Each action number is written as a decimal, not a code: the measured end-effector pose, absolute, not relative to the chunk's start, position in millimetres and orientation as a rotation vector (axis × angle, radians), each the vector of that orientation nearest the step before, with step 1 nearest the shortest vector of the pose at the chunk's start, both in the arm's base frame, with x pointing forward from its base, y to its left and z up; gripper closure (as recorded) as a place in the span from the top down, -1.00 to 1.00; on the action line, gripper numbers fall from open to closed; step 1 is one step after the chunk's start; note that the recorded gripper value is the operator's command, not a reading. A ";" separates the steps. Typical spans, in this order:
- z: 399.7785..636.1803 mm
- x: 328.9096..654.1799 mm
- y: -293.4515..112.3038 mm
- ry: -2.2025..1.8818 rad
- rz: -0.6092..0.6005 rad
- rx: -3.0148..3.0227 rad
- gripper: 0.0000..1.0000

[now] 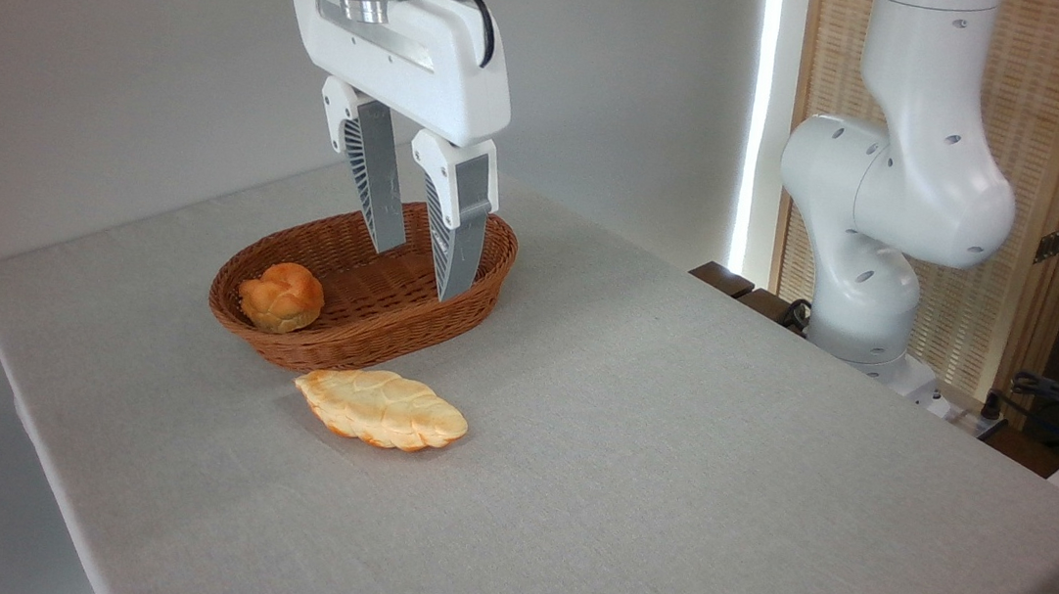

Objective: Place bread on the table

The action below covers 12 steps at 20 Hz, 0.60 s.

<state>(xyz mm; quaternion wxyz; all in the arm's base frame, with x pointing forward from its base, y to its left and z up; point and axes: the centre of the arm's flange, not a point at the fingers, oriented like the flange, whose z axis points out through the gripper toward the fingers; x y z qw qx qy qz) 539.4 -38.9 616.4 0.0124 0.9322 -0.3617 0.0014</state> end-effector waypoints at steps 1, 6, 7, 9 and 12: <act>615.5 539.8 -38.7 -1.132 -0.004 2.916 1.00; 614.3 540.2 -41.7 -1.147 -0.013 2.922 1.00; 614.3 540.2 -41.9 -1.148 -0.013 2.922 1.00; 614.3 540.2 -41.9 -1.148 -0.013 2.922 1.00; 614.4 540.3 -41.4 -1.147 -0.013 2.923 1.00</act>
